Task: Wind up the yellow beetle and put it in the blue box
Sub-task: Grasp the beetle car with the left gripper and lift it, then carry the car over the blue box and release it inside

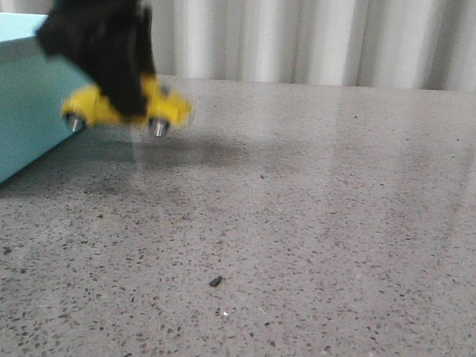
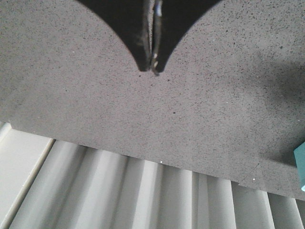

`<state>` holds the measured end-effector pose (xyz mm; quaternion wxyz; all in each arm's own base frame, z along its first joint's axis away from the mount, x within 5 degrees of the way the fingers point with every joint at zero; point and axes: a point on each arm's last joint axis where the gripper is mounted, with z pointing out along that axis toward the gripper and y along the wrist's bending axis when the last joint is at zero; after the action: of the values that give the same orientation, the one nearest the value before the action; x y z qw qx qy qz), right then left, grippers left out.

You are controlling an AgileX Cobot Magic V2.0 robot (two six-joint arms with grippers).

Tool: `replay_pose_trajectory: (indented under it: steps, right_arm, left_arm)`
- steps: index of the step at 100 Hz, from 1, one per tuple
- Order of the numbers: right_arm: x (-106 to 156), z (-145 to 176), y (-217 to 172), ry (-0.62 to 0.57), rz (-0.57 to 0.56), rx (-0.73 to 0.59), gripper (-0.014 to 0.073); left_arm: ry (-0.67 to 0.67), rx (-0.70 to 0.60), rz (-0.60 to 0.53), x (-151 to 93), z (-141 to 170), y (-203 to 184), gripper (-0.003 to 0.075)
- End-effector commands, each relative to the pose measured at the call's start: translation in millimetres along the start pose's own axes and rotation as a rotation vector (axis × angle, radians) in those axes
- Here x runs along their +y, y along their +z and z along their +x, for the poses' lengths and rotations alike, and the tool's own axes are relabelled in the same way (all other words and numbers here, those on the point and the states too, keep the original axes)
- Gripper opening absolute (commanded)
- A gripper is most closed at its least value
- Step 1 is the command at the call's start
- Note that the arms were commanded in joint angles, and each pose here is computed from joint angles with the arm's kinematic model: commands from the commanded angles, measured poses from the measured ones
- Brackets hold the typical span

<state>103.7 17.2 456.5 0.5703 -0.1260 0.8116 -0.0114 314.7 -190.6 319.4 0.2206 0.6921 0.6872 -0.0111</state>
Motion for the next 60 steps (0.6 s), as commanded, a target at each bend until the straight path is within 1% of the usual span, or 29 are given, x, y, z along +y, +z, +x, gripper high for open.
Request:
replay_pose_trajectory:
  steps: [1, 7, 14, 19, 23, 26, 27, 28, 31, 39, 48, 60]
  right_arm:
    - [-2.8, -12.1, -4.6, -0.012, 0.021, -0.101, -0.0052]
    - [-2.8, -12.1, -4.6, -0.012, 0.021, -0.101, -0.0052]
    - [-2.8, -12.3, -4.6, -0.012, 0.021, -0.103, -0.0053]
    - [-2.8, -12.5, -4.7, -0.012, 0.021, -0.105, -0.0053]
    - [-2.8, -12.7, -4.7, -0.012, 0.021, -0.107, -0.0053]
    - [-2.8, -12.7, -4.7, -0.012, 0.021, -0.107, -0.0053]
    - [-2.8, -12.7, -4.7, -0.012, 0.021, -0.107, -0.0052]
    - [-2.8, -12.7, -4.7, -0.012, 0.021, -0.107, -0.0053]
    - [-2.8, -12.7, -4.7, -0.012, 0.021, -0.107, -0.0053]
    - [-2.8, -12.7, -4.7, -0.012, 0.021, -0.107, -0.0053]
    - [-2.8, -12.7, -4.7, -0.012, 0.021, -0.108, -0.0052]
    - [-2.8, -12.6, -4.7, -0.012, 0.021, -0.106, -0.0053]
  left_arm:
    - [0.0, -0.103, -0.237, 10.0, -14.1, -76.9, 0.0006]
    - [-0.03, -0.106, -0.348, 14.9, -14.9, -108.2, 0.0006]
    - [-0.117, -0.09, -0.448, 23.2, -4.4, -132.5, 0.0006]
    - [-0.223, -0.065, -0.496, 30.7, 10.2, -140.7, 0.0006]
    - [-0.348, -0.049, -0.516, 36.1, 25.0, -143.7, 0.0007]
    - [-0.438, -0.038, -0.513, 38.9, 36.0, -143.3, 0.0008]
    - [-0.495, -0.032, -0.505, 40.3, 41.9, -141.9, 0.0008]
    - [-0.503, -0.029, -0.504, 41.2, 44.5, -141.3, 0.0008]
    - [-0.603, -0.015, -0.488, 44.1, 58.2, -137.4, 0.0008]
    - [-0.769, 0.007, -0.436, 48.0, 85.2, -125.3, 0.0008]
    - [-0.868, 0.023, -0.361, 51.2, 109.8, -102.4, 0.0009]
    - [-0.945, 0.058, -0.285, 54.4, 131.3, -72.2, 0.0012]
